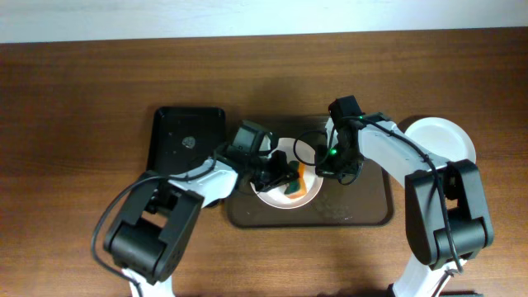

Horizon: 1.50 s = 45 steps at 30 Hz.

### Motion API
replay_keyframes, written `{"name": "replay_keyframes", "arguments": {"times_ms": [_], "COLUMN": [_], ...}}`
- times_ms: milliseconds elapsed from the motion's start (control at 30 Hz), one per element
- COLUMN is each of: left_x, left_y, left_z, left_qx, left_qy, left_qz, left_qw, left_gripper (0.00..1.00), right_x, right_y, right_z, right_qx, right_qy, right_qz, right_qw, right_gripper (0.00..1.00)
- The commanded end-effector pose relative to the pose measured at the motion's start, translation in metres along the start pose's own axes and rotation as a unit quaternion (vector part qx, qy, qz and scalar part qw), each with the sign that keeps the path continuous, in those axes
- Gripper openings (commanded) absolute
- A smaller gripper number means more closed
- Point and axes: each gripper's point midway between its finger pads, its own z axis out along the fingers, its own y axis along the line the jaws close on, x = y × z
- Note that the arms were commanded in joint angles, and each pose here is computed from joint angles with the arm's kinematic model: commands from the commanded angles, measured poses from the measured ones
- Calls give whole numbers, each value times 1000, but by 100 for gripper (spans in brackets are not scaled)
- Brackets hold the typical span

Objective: Clean dirty plates on tray and stack at the side
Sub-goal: 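Scrub the red stain with the sponge while the right gripper holds the plate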

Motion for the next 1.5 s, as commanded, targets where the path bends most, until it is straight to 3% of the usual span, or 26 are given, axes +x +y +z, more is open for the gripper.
{"name": "replay_keyframes", "arguments": {"times_ms": [0,133,367,733,967,1133,1333,1467], "left_x": [18,17,-28,-65,-54,-42,-20,-11], "left_y": [-1,8,73,103,36,23,8,4], "left_z": [21,26,2,-34,-53,-56,-35,-28], "left_qx": [8,-16,-164,-200,-111,-82,-82,-84], "left_qy": [35,20,-85,-118,-100,-89,-68,-65], "left_qz": [-27,-31,26,75,160,62,92,72], "left_qw": [999,999,982,970,976,991,990,992], "left_gripper": [0,0,0,0,0,0,0,0], "right_x": [-2,-2,-2,-2,-2,-2,-2,-2], "right_y": [2,2,2,2,2,2,2,2], "right_z": [-9,-9,-9,-9,-9,-9,-9,-9], "right_qx": [0,0,0,0,0,0,0,0], "right_qy": [-15,-15,-15,-15,-15,-15,-16,-15], "right_qz": [-9,-9,-9,-9,-9,-9,-9,-9], "right_qw": [1000,1000,1000,1000,1000,1000,1000,1000], "right_gripper": [4,4,4,4,4,4,4,4]}}
